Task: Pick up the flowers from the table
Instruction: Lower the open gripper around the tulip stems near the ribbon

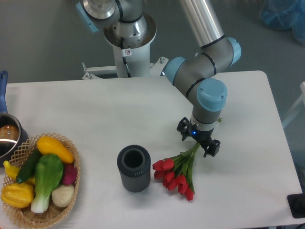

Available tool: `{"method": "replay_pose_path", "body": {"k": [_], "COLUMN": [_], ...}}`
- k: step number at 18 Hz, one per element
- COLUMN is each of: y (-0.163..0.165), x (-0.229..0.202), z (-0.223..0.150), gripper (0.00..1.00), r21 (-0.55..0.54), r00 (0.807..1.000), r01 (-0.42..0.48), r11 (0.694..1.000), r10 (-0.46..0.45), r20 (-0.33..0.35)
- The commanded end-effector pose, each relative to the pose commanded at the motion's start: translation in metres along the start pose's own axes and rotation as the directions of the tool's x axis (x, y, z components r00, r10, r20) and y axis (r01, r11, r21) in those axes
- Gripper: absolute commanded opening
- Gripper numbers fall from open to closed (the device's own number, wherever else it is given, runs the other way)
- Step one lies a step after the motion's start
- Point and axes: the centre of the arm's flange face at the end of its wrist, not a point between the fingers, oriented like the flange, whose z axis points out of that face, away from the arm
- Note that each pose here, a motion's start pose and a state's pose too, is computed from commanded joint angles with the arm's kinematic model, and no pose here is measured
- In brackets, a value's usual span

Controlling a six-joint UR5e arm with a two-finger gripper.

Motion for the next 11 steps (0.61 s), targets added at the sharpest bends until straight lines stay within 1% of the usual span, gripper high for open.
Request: {"method": "replay_pose_path", "body": {"k": [1, 4, 5, 7, 11], "y": [-0.0028, -0.0044, -0.0045, -0.0073, -0.005], "x": [0.0039, 0.0081, 0.0083, -0.0016, -0.0005], "z": [0.0017, -0.0017, 0.0012, -0.0044, -0.004], "gripper": [1.0, 1.0, 1.0, 1.0, 1.0], "r21": [-0.001, -0.015, -0.012, -0.008, -0.009], "r00": [1.0, 0.997, 0.997, 0.996, 0.996], "r01": [0.009, 0.08, 0.082, 0.085, 0.087], "r11": [1.0, 0.997, 0.997, 0.996, 0.996], "r10": [-0.009, -0.08, -0.082, -0.085, -0.087], "r20": [-0.005, -0.002, -0.005, 0.013, 0.011]}}
